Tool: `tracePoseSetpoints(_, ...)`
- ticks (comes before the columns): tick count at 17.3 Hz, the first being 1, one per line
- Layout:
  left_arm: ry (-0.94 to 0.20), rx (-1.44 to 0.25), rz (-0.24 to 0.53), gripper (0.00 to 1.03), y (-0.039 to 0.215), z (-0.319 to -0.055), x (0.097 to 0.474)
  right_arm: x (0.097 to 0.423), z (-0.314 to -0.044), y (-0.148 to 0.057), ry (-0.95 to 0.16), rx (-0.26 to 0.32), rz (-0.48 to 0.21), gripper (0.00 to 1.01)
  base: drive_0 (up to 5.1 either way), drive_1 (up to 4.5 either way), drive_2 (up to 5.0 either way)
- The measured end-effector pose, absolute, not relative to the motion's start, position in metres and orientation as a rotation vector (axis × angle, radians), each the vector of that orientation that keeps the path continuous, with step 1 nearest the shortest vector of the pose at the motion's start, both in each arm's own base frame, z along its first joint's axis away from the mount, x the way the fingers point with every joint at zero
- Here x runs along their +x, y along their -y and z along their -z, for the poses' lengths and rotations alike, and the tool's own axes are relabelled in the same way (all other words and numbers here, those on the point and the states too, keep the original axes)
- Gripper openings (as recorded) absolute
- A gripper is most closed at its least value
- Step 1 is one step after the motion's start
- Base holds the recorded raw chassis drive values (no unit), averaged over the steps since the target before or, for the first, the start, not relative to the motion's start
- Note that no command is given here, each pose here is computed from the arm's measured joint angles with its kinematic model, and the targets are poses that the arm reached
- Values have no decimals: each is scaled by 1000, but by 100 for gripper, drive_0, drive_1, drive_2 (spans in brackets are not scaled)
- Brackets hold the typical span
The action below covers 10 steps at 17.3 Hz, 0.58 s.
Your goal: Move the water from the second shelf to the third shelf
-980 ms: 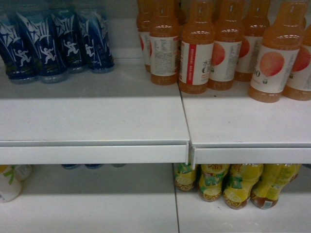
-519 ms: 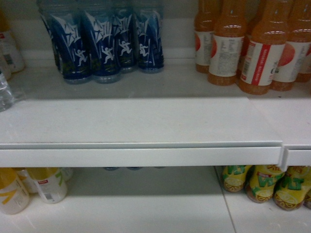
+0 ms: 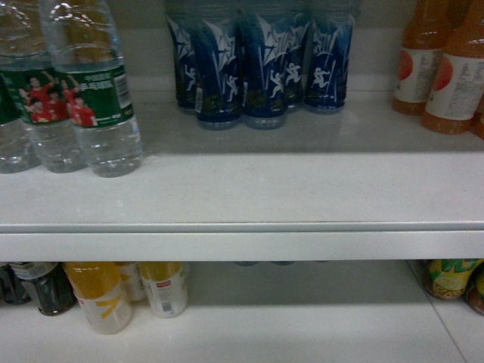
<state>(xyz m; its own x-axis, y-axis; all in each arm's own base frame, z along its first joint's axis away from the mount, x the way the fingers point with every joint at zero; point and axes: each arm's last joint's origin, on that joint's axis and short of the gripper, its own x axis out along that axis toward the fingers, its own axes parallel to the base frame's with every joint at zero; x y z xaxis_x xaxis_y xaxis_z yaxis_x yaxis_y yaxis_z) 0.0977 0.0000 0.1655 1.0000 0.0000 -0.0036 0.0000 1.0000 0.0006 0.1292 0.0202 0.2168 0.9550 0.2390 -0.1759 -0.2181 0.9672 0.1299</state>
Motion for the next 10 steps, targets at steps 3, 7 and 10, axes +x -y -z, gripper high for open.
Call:
tracePoseSetpoints(3, -2, 1, 0, 98, 0, -166, 98, 129, -216, -20, -196, 110, -232, 39, -499, 246, 246)
tracePoseSetpoints(7, -3, 1, 0, 98, 0, -166, 98, 129, -217, -20, -190, 109, -233, 39, -498, 247, 247)
tracePoseSetpoints(10, -3, 1, 0, 98, 0, -166, 98, 129, -217, -20, -190, 109, -233, 39, -497, 248, 248)
